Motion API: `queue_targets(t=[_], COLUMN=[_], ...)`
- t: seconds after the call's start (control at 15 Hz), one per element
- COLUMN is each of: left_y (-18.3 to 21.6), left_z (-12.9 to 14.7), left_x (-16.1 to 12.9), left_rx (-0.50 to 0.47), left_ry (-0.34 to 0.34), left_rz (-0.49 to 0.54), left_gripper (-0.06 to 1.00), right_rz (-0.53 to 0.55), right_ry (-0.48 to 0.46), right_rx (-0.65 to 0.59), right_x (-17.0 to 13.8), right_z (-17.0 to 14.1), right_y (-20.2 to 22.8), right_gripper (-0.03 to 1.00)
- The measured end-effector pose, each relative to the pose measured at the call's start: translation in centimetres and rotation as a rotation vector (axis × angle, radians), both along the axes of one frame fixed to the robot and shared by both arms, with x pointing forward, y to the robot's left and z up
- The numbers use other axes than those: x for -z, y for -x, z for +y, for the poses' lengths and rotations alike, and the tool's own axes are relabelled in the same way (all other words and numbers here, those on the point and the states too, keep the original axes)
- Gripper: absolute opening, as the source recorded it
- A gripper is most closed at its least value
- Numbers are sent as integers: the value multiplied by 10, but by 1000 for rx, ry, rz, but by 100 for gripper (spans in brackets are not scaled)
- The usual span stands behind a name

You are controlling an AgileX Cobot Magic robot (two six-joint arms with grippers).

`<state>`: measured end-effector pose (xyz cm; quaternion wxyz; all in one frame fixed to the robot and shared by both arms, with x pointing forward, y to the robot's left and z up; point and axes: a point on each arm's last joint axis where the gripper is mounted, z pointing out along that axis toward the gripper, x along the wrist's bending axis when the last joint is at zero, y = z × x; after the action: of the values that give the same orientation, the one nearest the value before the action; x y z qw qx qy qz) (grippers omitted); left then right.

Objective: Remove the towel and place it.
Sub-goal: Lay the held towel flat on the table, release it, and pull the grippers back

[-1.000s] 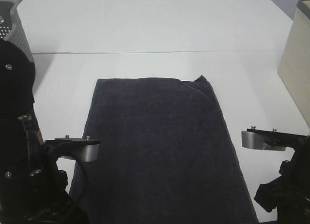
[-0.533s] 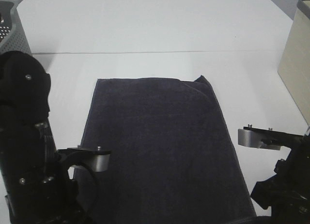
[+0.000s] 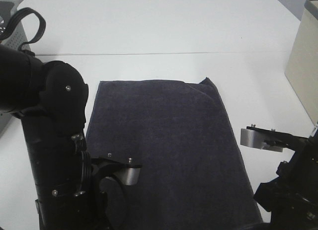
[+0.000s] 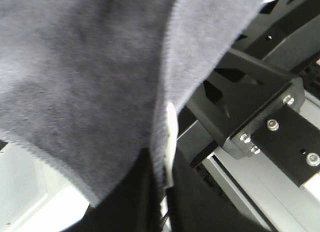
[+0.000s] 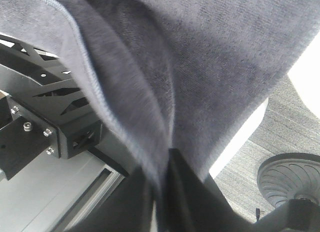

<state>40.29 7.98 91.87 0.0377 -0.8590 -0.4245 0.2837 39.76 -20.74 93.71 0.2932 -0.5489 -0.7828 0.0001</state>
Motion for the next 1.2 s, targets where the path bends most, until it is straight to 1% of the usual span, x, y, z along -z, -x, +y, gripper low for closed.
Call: queue_targets(t=[0.07,0.13,0.2,0.27,0.33,0.4,0.47,0.6,0.67,0.87,0.93,1.0,1.07,1.2], left_y=[1,1,1,0,0,0,0,0,-2,-15,-21,-30,-40,-71], left_z=[-1,-1,-2,-2,-2,-2,-2,-3,-6,-18,-20,-20,-15,2], left_x=[0,0,1,1,1,1,1,-5,-13,-36,-42,-47,-51,-62], left_rx=[4,4,-21,-35,-54,-57,-59,-58,-56,-20,-8,-4,-8,-48], left_ry=[3,2,-8,-14,-26,-27,-28,-14,6,101,124,136,132,115], left_rz=[-4,-5,-9,-10,-6,-6,-3,-9,-26,-110,-137,-172,-207,-296], left_gripper=[23,28,44,50,60,68,71,73,73,73,73,73,73,73], right_rz=[2,3,3,3,3,3,3,0,-6,-31,-43,-79,-122,-240], right_ry=[-1,-1,-1,-1,-1,-1,-1,-2,-3,-4,-6,-9,-10,10], right_rx=[-1,-2,-2,-2,-2,-2,-2,1,5,18,19,27,44,67], right_x=[0,0,0,0,0,0,0,0,0,1,0,-3,-8,-27], right_z=[0,0,0,0,0,0,0,0,0,1,2,3,5,9], right_y=[0,0,0,0,0,0,0,0,-1,-3,-5,-11,-21,-46], right_gripper=[18,22,37,43,56,59,62,64,64,64,64,64,64,64])
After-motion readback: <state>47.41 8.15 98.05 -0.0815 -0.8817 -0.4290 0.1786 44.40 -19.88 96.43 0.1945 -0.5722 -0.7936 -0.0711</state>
